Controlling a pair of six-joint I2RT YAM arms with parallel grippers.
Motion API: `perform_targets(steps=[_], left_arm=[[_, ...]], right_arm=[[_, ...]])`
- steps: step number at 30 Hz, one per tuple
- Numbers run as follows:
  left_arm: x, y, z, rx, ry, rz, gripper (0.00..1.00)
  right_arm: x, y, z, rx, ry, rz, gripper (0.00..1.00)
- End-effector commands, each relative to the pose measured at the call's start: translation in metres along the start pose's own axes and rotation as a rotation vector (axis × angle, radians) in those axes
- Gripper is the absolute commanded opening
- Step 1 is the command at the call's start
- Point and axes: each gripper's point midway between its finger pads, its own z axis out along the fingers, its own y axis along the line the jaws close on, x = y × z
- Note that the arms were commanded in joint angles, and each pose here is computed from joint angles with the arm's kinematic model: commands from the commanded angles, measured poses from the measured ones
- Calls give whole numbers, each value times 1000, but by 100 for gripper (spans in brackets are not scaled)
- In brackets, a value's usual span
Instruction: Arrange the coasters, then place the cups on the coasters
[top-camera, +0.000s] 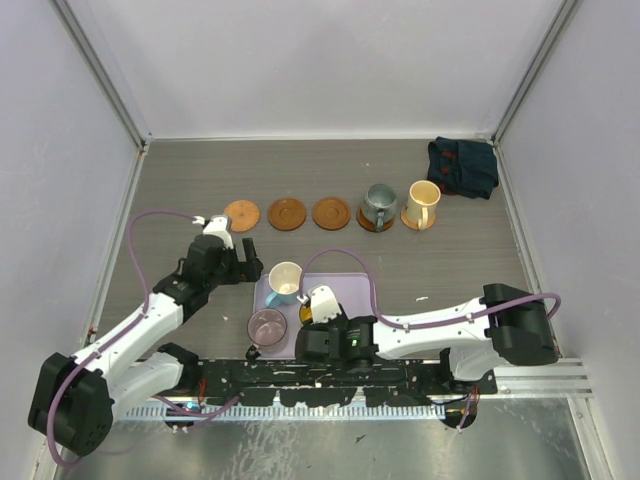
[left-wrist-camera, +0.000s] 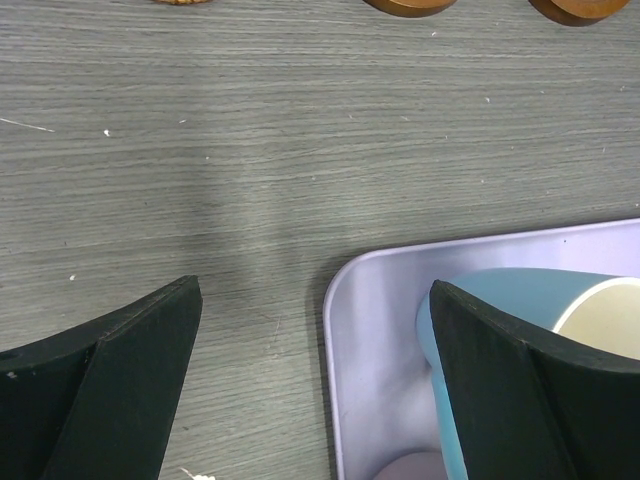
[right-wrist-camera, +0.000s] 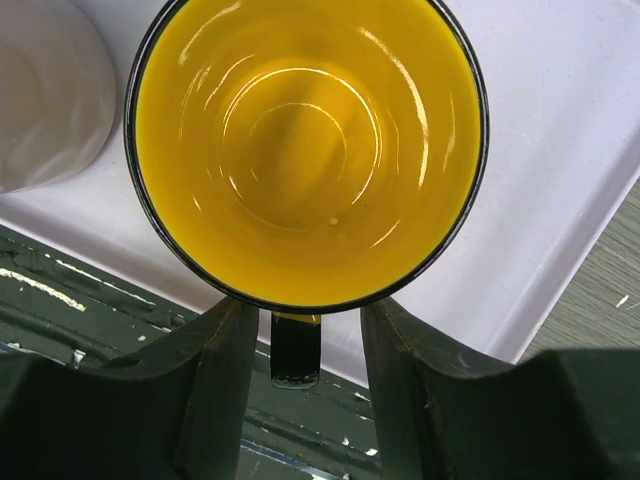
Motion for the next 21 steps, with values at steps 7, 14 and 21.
perform_targets(steps=[7,14,21], left_arm=[[-12,-8,6,27,-45,-8,98],[-10,-7,7,23,-42,-5,98],[-10,-7,8,24,-40,-5,98]], right_arm=[[-7,0,8,-9,-33,49,48],[-9,4,13,-19,-30,49,48],[-7,6,18,-31,-7,47,47]])
